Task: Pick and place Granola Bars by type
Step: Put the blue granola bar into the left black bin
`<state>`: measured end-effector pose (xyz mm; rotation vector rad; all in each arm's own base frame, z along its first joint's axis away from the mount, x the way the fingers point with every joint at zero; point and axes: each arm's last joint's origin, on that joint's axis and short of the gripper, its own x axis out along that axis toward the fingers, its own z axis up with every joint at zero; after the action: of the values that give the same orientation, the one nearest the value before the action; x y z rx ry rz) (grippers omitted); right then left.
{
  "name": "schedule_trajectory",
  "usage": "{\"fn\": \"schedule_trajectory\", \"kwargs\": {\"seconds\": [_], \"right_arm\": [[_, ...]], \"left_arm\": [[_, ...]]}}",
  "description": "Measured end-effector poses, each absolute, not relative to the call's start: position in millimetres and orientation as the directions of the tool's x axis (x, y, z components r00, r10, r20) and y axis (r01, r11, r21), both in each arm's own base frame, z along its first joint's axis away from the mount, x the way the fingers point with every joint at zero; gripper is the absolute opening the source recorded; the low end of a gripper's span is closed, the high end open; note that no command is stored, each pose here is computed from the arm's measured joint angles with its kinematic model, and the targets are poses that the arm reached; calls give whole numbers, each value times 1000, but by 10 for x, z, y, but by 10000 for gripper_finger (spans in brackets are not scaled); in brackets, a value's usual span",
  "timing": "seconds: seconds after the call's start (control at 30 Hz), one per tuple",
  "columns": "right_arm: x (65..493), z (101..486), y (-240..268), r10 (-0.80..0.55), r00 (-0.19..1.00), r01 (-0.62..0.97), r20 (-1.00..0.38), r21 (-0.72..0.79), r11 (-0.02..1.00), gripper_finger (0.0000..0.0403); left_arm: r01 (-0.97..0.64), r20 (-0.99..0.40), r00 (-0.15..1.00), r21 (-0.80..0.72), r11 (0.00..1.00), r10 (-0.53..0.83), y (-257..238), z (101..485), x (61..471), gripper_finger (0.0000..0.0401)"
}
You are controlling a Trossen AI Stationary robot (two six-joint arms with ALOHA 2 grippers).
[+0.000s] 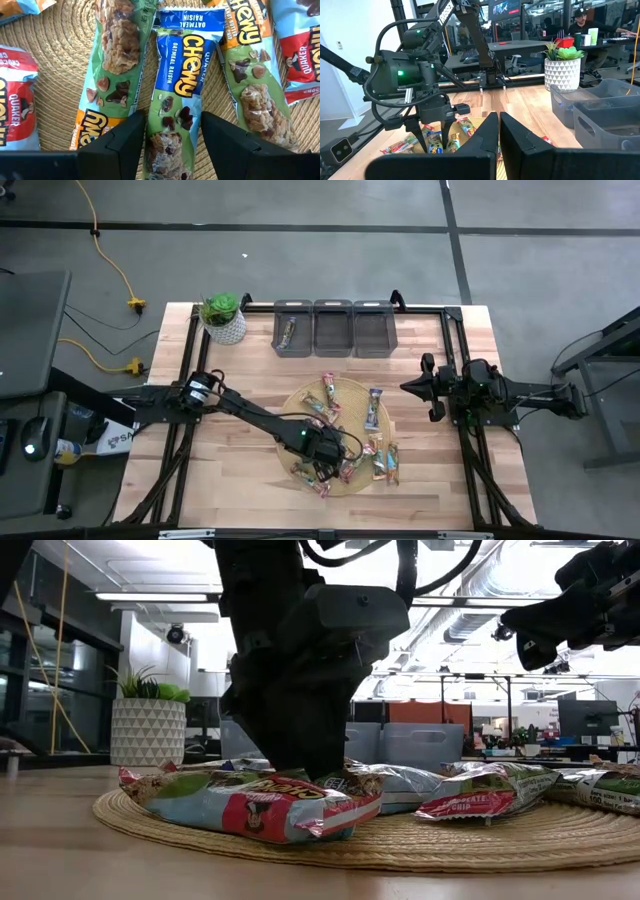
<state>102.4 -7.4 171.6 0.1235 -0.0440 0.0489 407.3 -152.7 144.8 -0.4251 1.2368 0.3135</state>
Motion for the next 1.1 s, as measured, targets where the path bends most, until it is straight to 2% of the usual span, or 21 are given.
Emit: {"fn": "schedule_trajectory", "kwargs": {"seconds": [0.13,0.43,0.57,1.1], "right_arm": [[1024,1716,-74,46,998,-51,47,122,991,0],[1024,1716,-73,46,998,-52,47,122,991,0],[1024,1716,-74,46,998,-52,47,122,991,0],[1024,1716,-74,46,998,-51,47,122,991,0]], "left_arm": [[-452,-954,299,-145,880,-3,-1527,1447,4073,185],[-451,-954,298,-158,878,-19,-1512,1445,4082,110],[-450,-956,293,-168,877,-32,-1509,1444,4083,89],[-341,-939,338,-188,921,-67,-1566,1728,4199,75]]}}
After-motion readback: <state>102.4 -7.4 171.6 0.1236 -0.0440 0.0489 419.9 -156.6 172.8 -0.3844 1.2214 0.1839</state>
